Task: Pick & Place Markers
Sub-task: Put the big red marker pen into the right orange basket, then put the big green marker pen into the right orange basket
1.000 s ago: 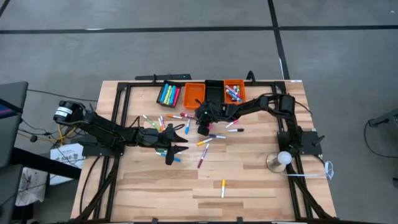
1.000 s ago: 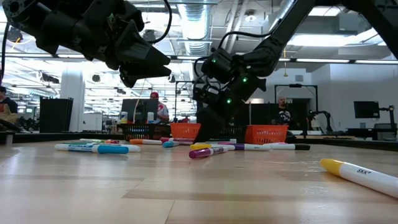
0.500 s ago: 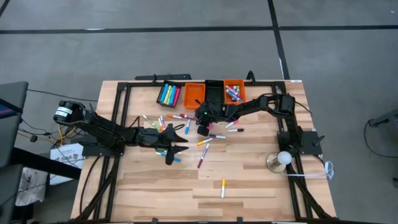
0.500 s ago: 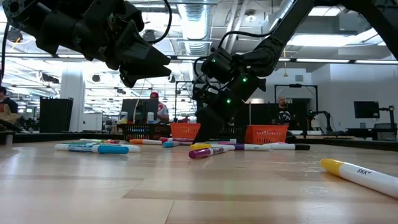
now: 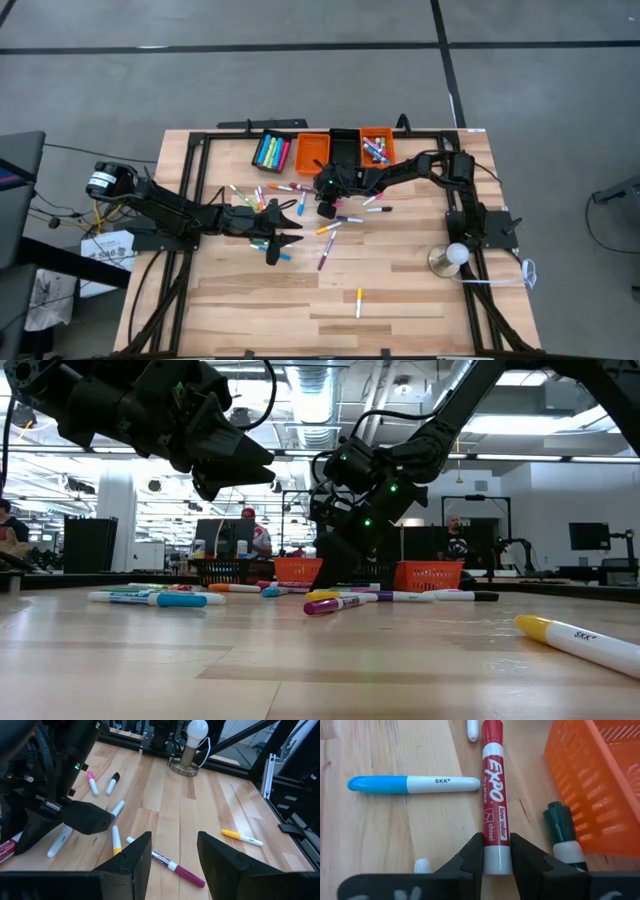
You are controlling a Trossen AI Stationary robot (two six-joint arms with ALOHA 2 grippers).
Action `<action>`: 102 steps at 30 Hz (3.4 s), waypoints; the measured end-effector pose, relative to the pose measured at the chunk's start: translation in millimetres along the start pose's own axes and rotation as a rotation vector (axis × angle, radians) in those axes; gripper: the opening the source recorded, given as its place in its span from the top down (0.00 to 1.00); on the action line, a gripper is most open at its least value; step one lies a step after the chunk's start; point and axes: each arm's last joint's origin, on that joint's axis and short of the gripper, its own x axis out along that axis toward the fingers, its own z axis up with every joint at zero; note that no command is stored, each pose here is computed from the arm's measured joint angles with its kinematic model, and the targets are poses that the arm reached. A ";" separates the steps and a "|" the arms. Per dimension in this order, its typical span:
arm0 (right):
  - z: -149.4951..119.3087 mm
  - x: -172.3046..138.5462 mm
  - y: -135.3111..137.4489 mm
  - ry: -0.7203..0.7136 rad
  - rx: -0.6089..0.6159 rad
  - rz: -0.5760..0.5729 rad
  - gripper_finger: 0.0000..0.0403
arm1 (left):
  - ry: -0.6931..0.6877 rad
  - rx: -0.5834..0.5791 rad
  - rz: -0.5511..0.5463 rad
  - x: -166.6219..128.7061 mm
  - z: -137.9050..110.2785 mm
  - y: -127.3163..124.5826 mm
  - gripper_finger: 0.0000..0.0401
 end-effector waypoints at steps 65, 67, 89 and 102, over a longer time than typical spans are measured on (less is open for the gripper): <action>-21.9 -128.4 -115.1 0.374 0.417 -0.608 0.81 | 0.003 -0.015 -0.008 -0.4 -0.8 -2.3 0.61; -21.6 -129.5 -114.3 0.375 0.416 -0.602 0.81 | 0.003 -0.016 -0.008 -0.4 -0.7 -2.3 0.61; -28.0 -130.2 -112.4 0.456 0.379 -0.591 0.65 | 0.003 -0.016 -0.009 -0.4 -0.7 -2.3 0.61; -12.5 -142.5 -78.0 0.399 0.319 -0.550 0.61 | 0.003 -0.016 -0.009 -0.4 -0.7 -2.3 0.61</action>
